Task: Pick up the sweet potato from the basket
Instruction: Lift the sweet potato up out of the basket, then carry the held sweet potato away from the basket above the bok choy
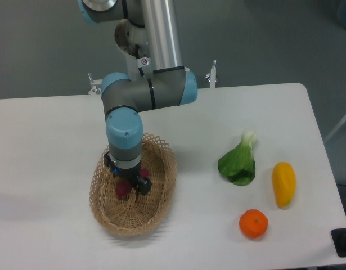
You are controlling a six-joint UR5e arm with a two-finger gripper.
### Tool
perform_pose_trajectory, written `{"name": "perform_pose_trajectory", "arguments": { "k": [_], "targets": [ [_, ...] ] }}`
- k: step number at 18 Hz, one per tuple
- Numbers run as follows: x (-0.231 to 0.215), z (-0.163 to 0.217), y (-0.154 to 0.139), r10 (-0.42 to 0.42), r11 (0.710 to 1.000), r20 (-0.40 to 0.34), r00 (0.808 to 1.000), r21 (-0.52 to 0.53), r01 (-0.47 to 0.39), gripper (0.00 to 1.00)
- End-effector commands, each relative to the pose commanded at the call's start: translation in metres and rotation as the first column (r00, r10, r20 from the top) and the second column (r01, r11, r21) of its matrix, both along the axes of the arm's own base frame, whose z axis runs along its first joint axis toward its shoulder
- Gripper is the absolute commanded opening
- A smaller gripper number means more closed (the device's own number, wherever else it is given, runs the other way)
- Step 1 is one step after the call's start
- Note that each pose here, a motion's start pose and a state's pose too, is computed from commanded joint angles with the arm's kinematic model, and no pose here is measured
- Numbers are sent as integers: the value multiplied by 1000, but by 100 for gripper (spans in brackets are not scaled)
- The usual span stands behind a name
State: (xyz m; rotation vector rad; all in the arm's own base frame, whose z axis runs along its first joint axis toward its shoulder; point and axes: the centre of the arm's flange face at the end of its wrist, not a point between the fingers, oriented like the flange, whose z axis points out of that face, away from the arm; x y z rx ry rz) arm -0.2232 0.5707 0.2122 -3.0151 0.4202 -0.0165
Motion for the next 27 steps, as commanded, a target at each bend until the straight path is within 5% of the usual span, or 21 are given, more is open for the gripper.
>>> {"name": "perform_pose_trajectory", "arguments": {
  "k": [11, 20, 24, 27],
  "targets": [
    [-3, 17, 3, -8, 1000, -27, 1000, 23, 9, 30],
    [-35, 119, 20, 29, 985, -123, 992, 174, -7, 31],
    [-91, 179, -7, 124, 959, -139, 983, 271, -82, 31],
    [-130, 201, -35, 116, 969, -143, 983, 234, -80, 31]
  ]
}}
